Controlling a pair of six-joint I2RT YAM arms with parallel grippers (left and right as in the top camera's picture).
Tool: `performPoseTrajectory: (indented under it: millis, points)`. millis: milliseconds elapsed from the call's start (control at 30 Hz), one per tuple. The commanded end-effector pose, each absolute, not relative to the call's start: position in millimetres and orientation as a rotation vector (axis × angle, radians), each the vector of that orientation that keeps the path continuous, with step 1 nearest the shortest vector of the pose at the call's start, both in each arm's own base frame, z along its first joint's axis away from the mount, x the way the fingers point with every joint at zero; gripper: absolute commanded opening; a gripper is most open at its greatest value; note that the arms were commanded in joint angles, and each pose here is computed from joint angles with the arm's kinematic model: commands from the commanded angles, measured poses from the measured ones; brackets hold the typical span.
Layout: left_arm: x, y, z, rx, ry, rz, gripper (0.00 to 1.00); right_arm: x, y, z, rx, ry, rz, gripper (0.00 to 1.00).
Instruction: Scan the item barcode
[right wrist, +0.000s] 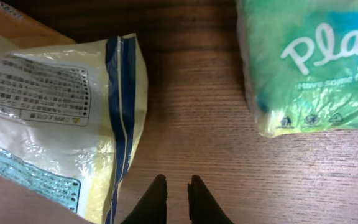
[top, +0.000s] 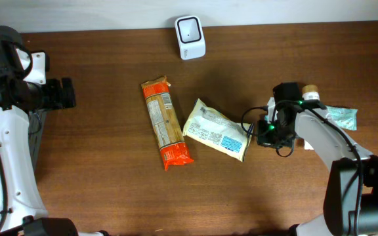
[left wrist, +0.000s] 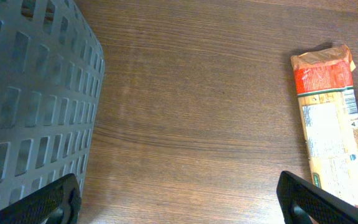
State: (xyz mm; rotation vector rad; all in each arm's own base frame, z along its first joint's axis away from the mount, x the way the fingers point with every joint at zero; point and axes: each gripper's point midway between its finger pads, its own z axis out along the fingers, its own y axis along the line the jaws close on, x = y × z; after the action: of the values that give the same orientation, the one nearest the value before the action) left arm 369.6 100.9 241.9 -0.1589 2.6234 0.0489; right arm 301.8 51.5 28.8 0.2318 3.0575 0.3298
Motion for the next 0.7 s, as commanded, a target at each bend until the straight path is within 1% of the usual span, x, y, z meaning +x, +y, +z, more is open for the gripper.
performPoseTrajectory:
  millis: [0,233,367,433,500,567,667]
  points:
    - [370.0,103.5,245.2,-0.149,2.615,0.059,0.99,298.7,47.9,19.3,0.260,3.083,0.302,0.13]
    - [370.1,103.5,245.3,-0.149,2.614,0.059,0.99,301.7,68.3,2.2,0.178,3.103,0.305,0.13]
    - [370.0,103.5,245.2,-0.149,2.615,0.059,0.99,308.3,77.8,-7.3,0.211,3.091,0.312,0.14]
    - [370.0,103.6,245.3,-0.149,2.614,0.059,0.99,322.5,81.7,-5.9,0.207,3.033,0.345,0.13]
    - [370.0,103.5,245.2,-0.149,2.615,0.059,0.99,341.3,94.7,0.2,0.177,2.948,0.452,0.13]
    - [370.1,103.5,245.3,-0.149,2.614,0.059,0.99,361.1,116.1,12.7,0.049,2.834,0.617,0.13]
    - [370.1,103.5,245.3,-0.149,2.614,0.059,0.99,374.3,122.3,22.1,-0.006,2.770,0.652,0.13]
